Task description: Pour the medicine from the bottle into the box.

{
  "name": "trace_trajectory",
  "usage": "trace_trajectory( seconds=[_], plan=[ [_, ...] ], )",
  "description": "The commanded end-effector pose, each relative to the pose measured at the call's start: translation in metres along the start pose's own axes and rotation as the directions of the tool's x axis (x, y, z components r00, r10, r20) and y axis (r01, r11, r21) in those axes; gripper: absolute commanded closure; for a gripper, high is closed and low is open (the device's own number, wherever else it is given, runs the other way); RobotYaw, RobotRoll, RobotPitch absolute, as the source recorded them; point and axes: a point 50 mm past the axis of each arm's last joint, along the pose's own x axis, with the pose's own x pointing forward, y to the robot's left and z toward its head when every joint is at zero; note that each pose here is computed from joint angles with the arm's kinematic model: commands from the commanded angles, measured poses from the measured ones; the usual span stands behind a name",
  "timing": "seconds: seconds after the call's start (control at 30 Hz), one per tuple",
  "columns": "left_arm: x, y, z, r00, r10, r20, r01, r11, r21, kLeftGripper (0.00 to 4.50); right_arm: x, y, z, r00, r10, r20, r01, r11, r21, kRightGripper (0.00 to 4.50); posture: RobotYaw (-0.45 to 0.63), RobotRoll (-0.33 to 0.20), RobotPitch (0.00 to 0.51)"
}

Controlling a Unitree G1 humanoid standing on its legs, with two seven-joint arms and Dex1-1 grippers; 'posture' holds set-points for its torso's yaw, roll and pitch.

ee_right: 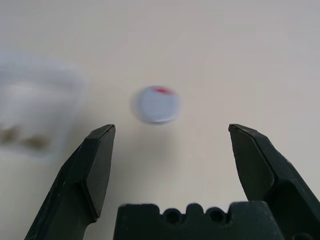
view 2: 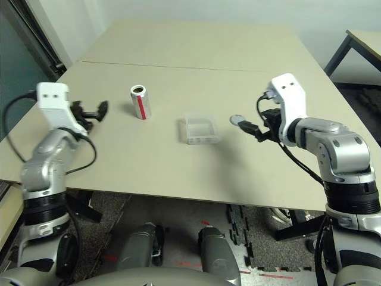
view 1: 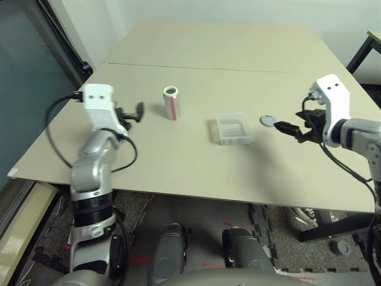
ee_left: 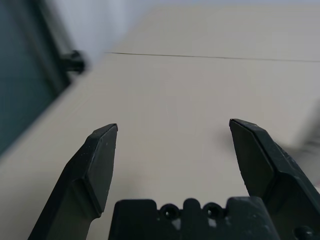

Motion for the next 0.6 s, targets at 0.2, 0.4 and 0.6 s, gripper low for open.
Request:
trace_trajectory(
  seconds=[0.2,0.4,0.6],
  plan=[
    [0.044,0.018,-0.017,1.0,-0.013,-0.022,0.012,0.999,-0.033,0.02,0.008,-0.044,-0.009,0.897,-0.412,0.163,0.407,0.911,0.062,0.0,0.1,0.0,0.062],
    [0.069,0.001,-0.023,0.997,-0.068,-0.04,0.064,0.994,-0.089,0.02,0.007,-0.07,-0.02,0.785,-0.591,0.187,0.573,0.807,0.144,0.0,0.04,0.0,0.084],
    [0.076,-0.015,-0.035,0.992,-0.101,-0.082,0.091,0.989,-0.115,0.02,0.008,-0.075,-0.045,0.772,-0.624,0.116,0.595,0.775,0.211,0.0,0.01,0.0,0.089]
  ],
)
